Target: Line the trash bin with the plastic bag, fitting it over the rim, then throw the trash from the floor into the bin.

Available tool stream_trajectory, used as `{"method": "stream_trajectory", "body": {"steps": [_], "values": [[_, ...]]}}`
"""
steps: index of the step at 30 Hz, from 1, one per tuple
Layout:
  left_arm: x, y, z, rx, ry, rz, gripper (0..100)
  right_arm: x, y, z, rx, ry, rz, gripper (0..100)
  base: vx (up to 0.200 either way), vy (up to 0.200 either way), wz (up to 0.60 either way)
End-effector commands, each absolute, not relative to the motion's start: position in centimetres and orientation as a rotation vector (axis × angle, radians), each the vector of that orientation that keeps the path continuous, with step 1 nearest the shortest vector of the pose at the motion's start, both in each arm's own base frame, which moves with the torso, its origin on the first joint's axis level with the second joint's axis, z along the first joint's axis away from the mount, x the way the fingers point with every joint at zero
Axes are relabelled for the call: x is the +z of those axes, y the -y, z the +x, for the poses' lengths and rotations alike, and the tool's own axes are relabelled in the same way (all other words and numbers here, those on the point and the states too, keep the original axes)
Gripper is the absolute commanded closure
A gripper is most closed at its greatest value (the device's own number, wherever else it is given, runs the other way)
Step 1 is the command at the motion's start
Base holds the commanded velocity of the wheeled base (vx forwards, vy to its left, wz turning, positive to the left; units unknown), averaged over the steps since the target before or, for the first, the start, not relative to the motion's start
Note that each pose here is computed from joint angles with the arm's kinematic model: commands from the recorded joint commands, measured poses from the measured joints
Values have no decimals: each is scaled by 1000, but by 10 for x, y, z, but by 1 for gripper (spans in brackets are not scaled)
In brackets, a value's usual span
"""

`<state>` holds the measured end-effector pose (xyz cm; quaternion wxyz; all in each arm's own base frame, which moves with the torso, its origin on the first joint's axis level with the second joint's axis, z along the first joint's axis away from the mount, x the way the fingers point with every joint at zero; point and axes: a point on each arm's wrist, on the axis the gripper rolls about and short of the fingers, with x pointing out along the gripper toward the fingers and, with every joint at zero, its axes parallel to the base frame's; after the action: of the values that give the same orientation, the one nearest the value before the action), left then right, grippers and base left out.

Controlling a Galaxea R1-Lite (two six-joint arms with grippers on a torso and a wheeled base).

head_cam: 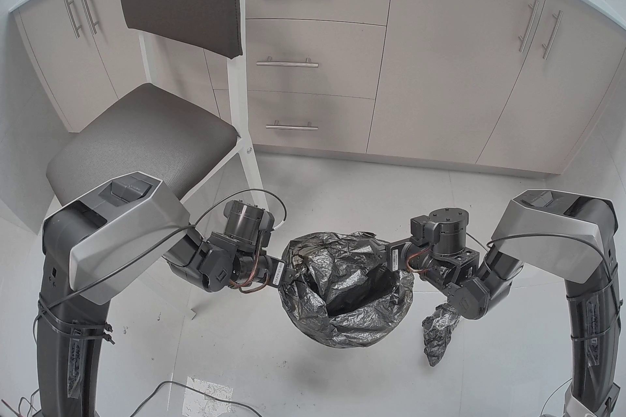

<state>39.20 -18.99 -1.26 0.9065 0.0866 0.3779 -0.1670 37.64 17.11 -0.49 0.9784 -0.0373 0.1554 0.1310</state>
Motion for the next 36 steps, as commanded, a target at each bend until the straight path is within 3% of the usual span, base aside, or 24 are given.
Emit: {"method": "stream_trajectory", "body": {"steps": [1,13,26,36], "values": [[-14,189,393,-331,-774,187,0,-9,-170,374,264,-328,-78,0,0,0,0],[-21,175,406,-271,-778,185,0,-10,-172,374,274,-327,-77,0,0,0,0],[-40,175,409,-322,-859,335,0,-11,-173,374,275,-327,-62,0,0,0,0],[-41,182,425,-334,-885,345,0,-13,-183,374,311,-325,-70,0,0,0,0]]}}
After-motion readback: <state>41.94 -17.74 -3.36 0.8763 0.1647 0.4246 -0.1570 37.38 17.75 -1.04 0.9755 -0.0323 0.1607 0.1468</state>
